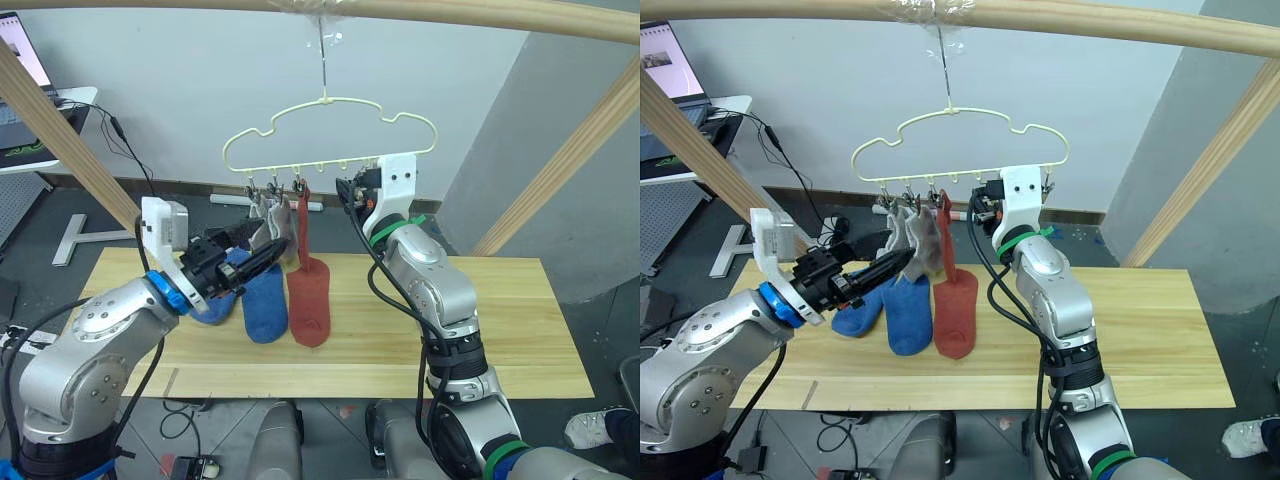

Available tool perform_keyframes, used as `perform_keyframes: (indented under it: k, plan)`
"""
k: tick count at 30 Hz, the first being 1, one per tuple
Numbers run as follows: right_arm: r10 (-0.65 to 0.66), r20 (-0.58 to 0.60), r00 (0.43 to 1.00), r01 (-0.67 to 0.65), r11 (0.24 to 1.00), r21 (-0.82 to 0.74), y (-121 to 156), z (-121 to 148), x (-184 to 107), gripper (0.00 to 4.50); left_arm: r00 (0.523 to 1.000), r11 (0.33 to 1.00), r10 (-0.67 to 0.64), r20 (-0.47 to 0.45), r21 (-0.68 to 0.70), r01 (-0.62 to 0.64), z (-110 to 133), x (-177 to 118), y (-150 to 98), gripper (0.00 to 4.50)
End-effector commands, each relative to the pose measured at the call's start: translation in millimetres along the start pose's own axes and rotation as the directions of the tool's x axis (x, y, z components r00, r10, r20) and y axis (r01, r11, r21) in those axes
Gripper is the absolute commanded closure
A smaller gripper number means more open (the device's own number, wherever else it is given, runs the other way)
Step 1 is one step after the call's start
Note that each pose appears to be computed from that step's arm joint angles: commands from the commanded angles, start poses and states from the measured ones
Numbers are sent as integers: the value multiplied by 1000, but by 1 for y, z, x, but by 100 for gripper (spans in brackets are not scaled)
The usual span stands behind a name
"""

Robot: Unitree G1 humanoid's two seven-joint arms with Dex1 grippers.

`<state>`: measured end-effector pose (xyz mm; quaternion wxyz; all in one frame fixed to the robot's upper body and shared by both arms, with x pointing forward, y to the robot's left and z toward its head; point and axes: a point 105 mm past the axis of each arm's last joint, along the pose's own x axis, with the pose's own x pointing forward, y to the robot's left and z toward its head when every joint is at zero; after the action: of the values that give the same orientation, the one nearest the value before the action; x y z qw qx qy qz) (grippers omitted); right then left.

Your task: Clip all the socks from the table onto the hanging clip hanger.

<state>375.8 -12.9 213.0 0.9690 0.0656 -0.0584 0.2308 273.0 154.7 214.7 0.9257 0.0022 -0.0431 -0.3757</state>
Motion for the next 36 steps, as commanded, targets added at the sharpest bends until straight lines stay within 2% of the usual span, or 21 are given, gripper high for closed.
perform_keyframes:
  k: [1,22,25,27,31,34,36]
  plan:
    - [15,67,998,-15,1000,-4,7,18,1,256,998,998,-50,38,37,49,13,-1,-10,161]
    - [4,74,997,-5,1000,5,5,20,3,256,996,997,-68,59,33,66,18,-1,-14,161]
    - [6,74,997,-6,1000,5,6,20,3,314,996,997,-74,57,34,72,18,-1,-15,161]
    - [6,74,997,-6,1000,4,5,20,2,374,995,997,-78,58,33,76,18,0,-16,161]
    - [3,73,997,-4,1000,1,3,20,1,447,995,996,-80,57,32,78,16,0,-18,161]
    - [-1,75,997,1,1000,-3,-1,20,-1,447,996,997,-73,44,37,72,12,0,-19,161]
    - [2,71,997,-2,1000,-7,-5,21,-2,447,998,997,-56,0,55,56,2,0,-19,161]
